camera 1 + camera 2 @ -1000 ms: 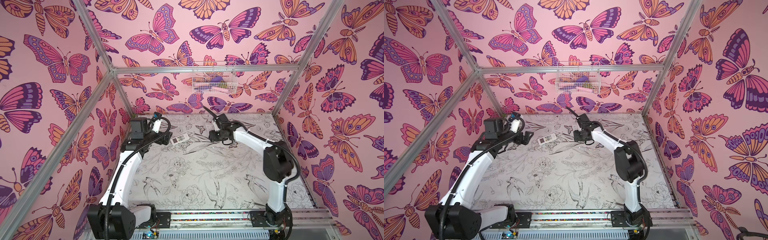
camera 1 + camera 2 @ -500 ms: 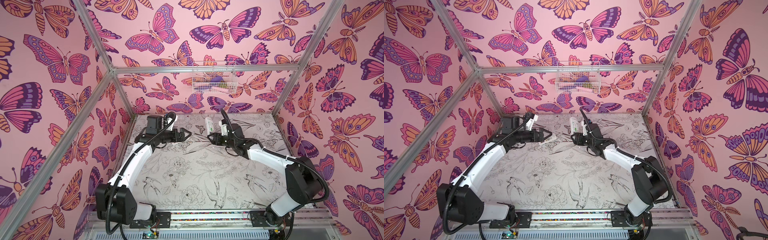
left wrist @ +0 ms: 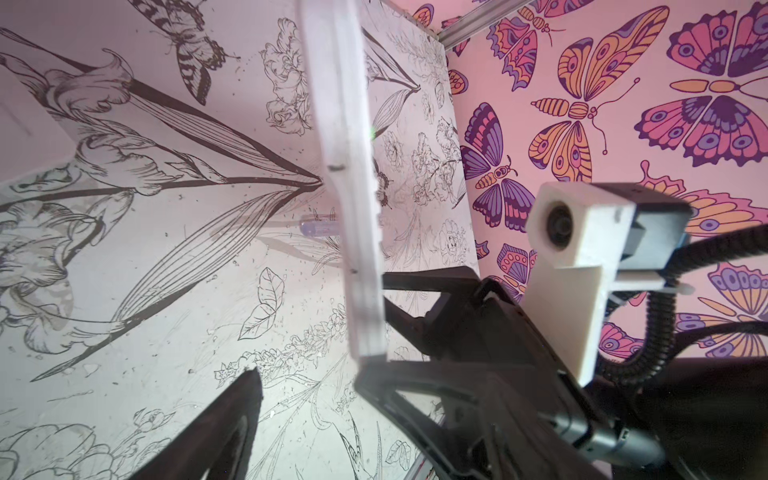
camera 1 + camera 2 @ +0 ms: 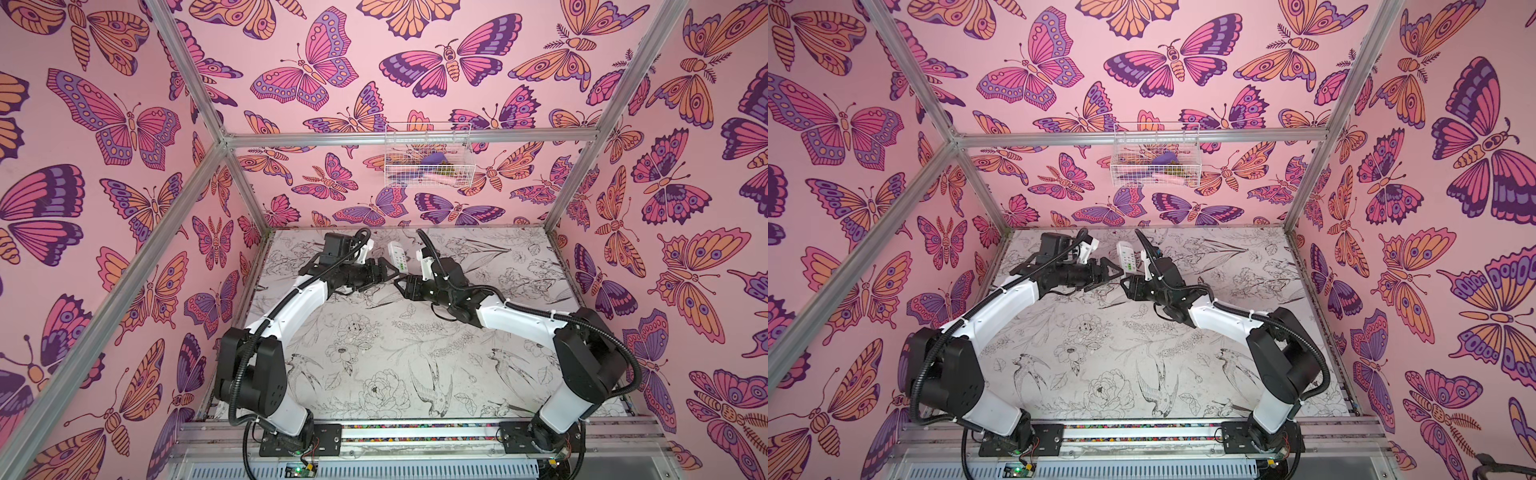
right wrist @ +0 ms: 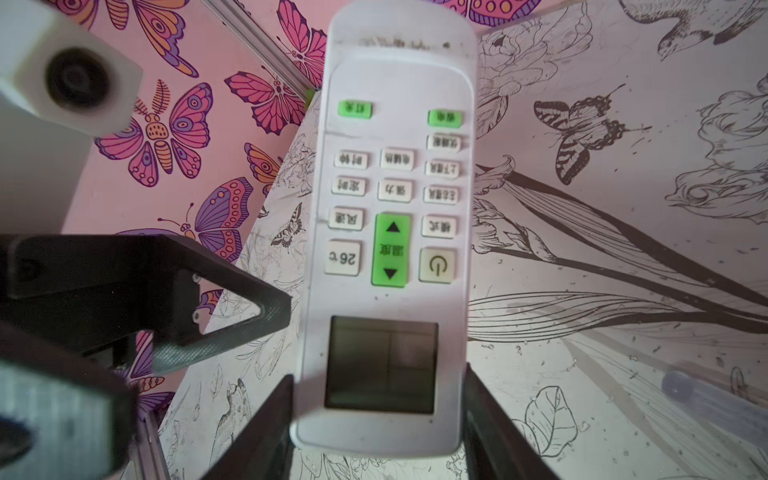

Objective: Unload the batteries from the remote control

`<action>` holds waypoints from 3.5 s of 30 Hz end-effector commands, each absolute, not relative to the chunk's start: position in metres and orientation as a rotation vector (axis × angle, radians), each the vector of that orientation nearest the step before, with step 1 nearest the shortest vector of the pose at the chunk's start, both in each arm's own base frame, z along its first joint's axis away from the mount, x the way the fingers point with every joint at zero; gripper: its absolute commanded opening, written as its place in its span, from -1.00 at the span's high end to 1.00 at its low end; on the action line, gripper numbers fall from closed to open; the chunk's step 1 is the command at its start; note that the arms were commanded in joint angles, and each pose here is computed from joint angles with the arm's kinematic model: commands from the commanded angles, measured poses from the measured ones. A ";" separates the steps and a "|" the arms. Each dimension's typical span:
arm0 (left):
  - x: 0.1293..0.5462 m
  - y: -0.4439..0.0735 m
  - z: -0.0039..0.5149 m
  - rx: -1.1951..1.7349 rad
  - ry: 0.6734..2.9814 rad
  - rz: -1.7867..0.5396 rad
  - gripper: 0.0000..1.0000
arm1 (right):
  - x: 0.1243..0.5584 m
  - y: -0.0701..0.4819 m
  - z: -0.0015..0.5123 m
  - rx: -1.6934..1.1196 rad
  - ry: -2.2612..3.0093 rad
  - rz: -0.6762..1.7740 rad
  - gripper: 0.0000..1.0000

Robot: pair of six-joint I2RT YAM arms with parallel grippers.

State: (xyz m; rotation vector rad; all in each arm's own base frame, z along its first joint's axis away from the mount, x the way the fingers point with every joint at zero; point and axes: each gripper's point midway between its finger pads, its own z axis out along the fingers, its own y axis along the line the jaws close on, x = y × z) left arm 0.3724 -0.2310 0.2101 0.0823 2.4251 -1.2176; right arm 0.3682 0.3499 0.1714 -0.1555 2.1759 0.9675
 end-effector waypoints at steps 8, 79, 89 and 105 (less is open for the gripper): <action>0.388 -0.238 0.203 0.044 2.431 -1.221 -0.25 | 0.373 0.377 0.202 -0.177 2.080 1.036 0.02; 0.422 -0.251 0.295 1.426 0.478 1.026 1.00 | 0.391 0.283 0.289 0.705 1.910 1.827 -0.62; 0.412 -0.265 0.279 1.441 0.494 0.995 1.00 | 0.402 0.306 0.282 0.639 1.910 1.877 -0.37; 0.419 -0.258 0.274 1.438 0.571 0.992 0.21 | 0.402 0.306 0.267 0.595 1.901 1.876 0.35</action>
